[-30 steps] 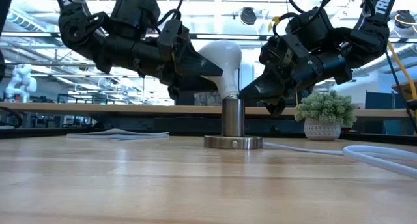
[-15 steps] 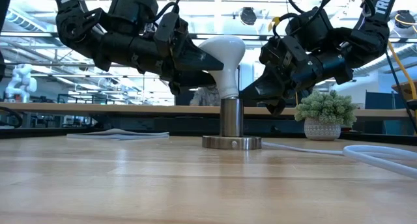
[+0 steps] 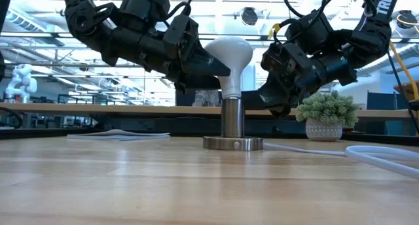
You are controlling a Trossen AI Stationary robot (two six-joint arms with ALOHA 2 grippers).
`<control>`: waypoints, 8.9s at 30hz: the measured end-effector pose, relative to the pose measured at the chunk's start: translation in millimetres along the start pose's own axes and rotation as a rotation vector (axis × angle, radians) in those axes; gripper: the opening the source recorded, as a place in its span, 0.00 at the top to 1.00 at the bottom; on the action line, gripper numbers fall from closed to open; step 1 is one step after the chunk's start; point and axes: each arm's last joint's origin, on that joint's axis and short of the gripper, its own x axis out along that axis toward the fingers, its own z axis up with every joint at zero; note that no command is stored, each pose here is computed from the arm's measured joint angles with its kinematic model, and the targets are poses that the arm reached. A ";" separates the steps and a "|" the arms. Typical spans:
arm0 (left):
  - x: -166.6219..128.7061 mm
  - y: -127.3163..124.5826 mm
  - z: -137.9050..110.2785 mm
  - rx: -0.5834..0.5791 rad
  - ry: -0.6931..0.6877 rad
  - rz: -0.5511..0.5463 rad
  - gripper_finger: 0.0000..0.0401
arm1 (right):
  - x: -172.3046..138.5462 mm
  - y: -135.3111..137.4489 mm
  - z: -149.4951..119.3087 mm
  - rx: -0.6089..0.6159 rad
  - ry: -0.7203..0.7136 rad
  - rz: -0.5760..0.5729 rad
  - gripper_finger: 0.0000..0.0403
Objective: Screw lightbulb
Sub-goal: Insert the white lightbulb into the gold lamp
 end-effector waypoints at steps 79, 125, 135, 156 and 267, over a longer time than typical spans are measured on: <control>8.1 -11.7 4.2 0.041 0.083 0.059 0.38 | -19.0 31.4 -8.7 0.028 0.157 -0.136 1.00; -67.0 -12.7 -11.5 -0.034 0.006 0.125 1.00 | -19.4 50.0 -9.6 -0.023 -0.053 -0.313 1.00; -23.5 -19.3 -14.4 -0.013 -0.009 -0.042 1.00 | -27.3 -4.0 16.2 -0.063 -0.061 -0.212 1.00; -9.3 -14.8 -12.4 -0.007 -0.001 -0.063 1.00 | -19.2 22.9 23.9 -0.053 -0.131 -0.144 1.00; -8.4 6.6 -7.1 -0.033 0.003 0.027 1.00 | -10.9 61.2 13.3 0.008 0.028 0.059 1.00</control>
